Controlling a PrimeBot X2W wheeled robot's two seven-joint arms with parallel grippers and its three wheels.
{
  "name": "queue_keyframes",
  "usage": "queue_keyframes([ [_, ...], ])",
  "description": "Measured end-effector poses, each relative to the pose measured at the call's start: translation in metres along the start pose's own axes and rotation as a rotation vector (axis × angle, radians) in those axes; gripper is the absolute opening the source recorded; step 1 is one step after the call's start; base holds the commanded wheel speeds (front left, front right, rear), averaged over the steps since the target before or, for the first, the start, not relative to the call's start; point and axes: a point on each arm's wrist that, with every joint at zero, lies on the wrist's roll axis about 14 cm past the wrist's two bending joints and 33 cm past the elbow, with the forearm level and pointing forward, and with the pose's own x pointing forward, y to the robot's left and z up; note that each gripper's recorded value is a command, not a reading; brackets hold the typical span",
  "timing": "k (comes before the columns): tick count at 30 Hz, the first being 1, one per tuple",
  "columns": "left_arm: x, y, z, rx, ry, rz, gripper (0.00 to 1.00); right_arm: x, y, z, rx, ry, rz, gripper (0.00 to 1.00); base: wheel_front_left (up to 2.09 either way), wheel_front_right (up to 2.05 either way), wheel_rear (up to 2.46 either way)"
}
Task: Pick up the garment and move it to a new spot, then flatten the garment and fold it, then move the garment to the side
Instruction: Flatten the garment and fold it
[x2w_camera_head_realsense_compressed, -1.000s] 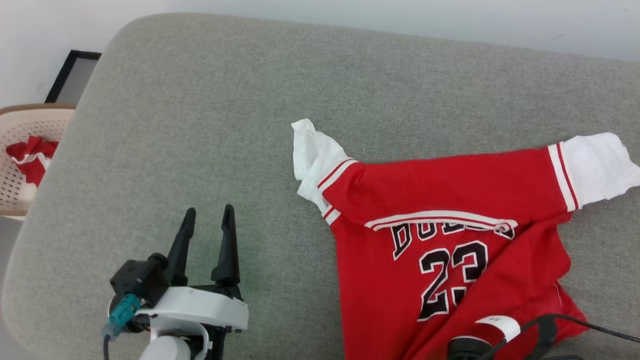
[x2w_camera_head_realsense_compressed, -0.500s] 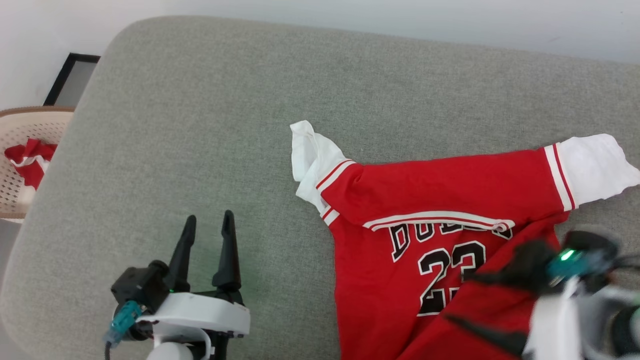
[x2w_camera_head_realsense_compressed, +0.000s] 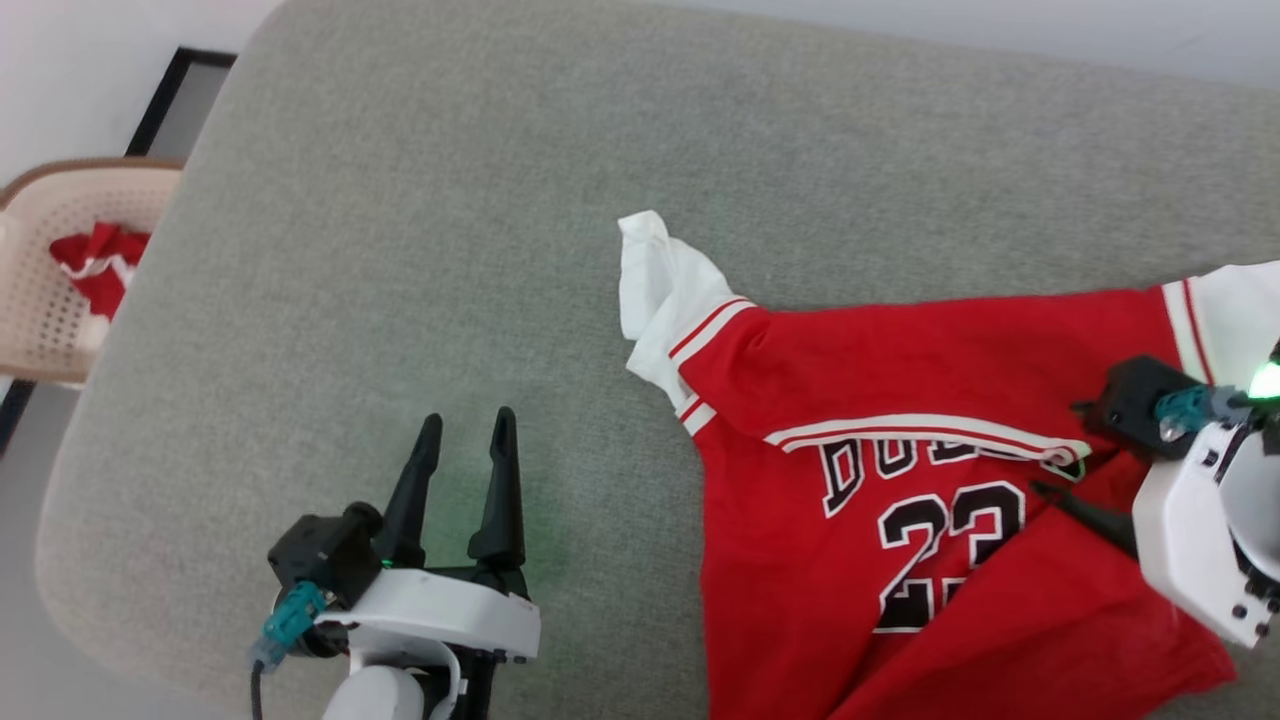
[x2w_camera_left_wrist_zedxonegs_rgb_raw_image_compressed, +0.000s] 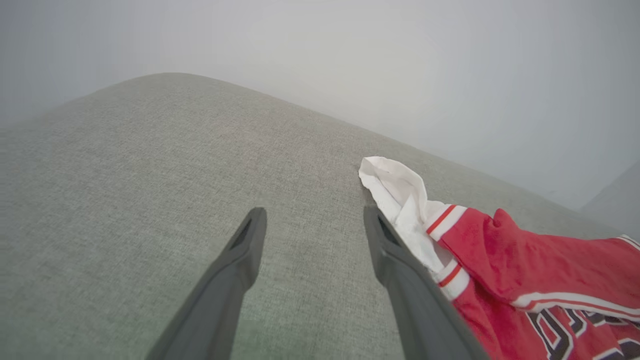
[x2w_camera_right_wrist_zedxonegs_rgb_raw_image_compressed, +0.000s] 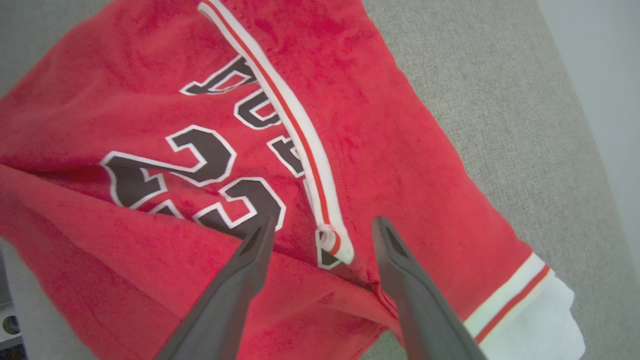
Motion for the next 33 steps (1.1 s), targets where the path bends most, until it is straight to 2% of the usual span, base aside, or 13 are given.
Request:
queue_keyframes([
  [13,0.008,0.004,-0.012,0.004,0.031,0.008,1.00,0.024,-0.017,-0.017,-0.047,0.045,0.000,1.00,0.00,0.00,0.00],
  [15,0.010,0.003,-0.014,0.002,0.035,0.004,1.00,0.027,-0.016,-0.019,-0.057,0.053,0.004,0.58,0.00,0.00,0.00],
  [16,0.011,0.002,-0.014,-0.002,0.036,0.002,1.00,0.027,-0.016,-0.020,-0.057,0.057,0.006,0.45,0.00,0.00,0.00],
  [17,0.011,0.000,-0.014,-0.004,0.037,-0.001,1.00,0.028,-0.016,-0.021,-0.063,0.065,0.008,0.26,0.00,0.00,0.00],
  [18,0.012,0.000,-0.014,-0.006,0.037,-0.001,1.00,0.029,-0.014,-0.023,-0.070,0.072,0.010,0.19,0.00,0.00,0.00],
  [19,0.013,0.000,-0.015,-0.010,0.037,0.000,1.00,0.030,-0.012,-0.024,-0.070,0.080,0.017,0.00,0.00,0.00,0.00],
  [27,0.013,0.000,-0.015,-0.023,0.040,0.006,1.00,0.033,-0.016,-0.022,-0.052,0.063,0.019,0.00,0.00,0.00,0.00],
  [33,0.014,0.001,-0.016,-0.028,0.042,0.012,1.00,0.030,-0.057,0.005,0.039,-0.063,-0.059,0.00,0.00,0.00,0.00],
])
